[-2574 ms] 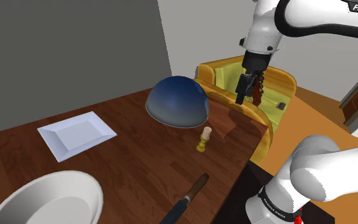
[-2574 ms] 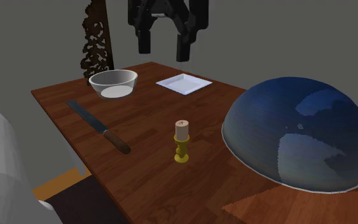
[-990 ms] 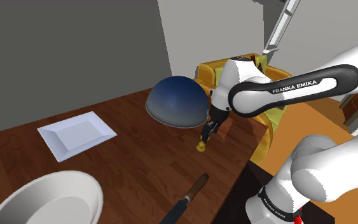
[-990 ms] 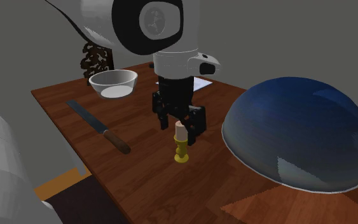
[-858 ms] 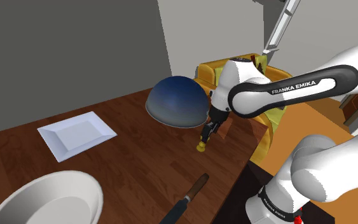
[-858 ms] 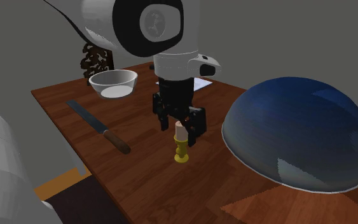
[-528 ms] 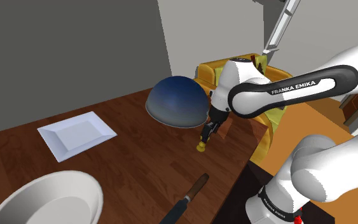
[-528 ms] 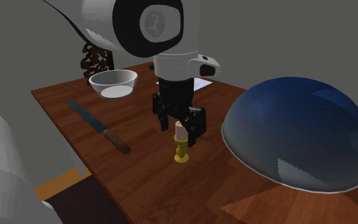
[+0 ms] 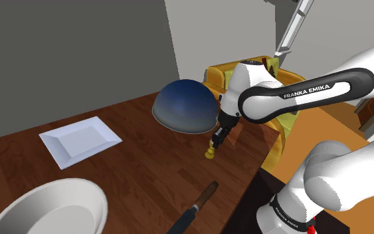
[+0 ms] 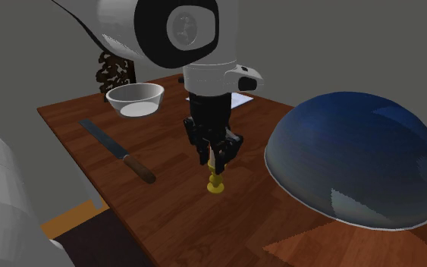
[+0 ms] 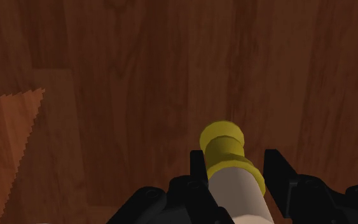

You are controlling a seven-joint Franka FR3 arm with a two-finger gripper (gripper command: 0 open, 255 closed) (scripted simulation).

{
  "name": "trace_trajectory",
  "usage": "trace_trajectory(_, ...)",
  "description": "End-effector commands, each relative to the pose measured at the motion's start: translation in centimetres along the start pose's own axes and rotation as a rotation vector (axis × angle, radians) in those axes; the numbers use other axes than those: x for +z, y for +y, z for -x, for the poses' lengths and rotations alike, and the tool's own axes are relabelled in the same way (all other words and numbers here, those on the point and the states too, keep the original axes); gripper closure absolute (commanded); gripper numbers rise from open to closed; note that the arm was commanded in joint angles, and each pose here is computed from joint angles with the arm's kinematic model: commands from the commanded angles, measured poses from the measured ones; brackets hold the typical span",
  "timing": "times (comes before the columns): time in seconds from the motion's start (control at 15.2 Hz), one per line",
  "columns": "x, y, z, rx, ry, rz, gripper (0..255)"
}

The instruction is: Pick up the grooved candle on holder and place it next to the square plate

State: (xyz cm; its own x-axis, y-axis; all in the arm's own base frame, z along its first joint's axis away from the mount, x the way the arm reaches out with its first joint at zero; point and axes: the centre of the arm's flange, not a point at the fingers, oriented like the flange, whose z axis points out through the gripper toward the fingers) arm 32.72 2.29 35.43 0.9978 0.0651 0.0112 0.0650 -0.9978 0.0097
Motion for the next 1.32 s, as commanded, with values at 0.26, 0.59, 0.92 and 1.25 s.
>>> trace_trajectory(0.26,-1.6,0.0,0.0,0.0,-0.001,0.0,255)
trace_trajectory(0.59,-4.2,0.0,0.0,0.0,-0.001,0.0,255)
trace_trajectory(0.92,-6.8,0.1,-0.1,0.0,-0.001,0.0,255)
trace_trajectory(1.25,-9.5,0.1,-0.1,0.0,-0.001,0.0,255)
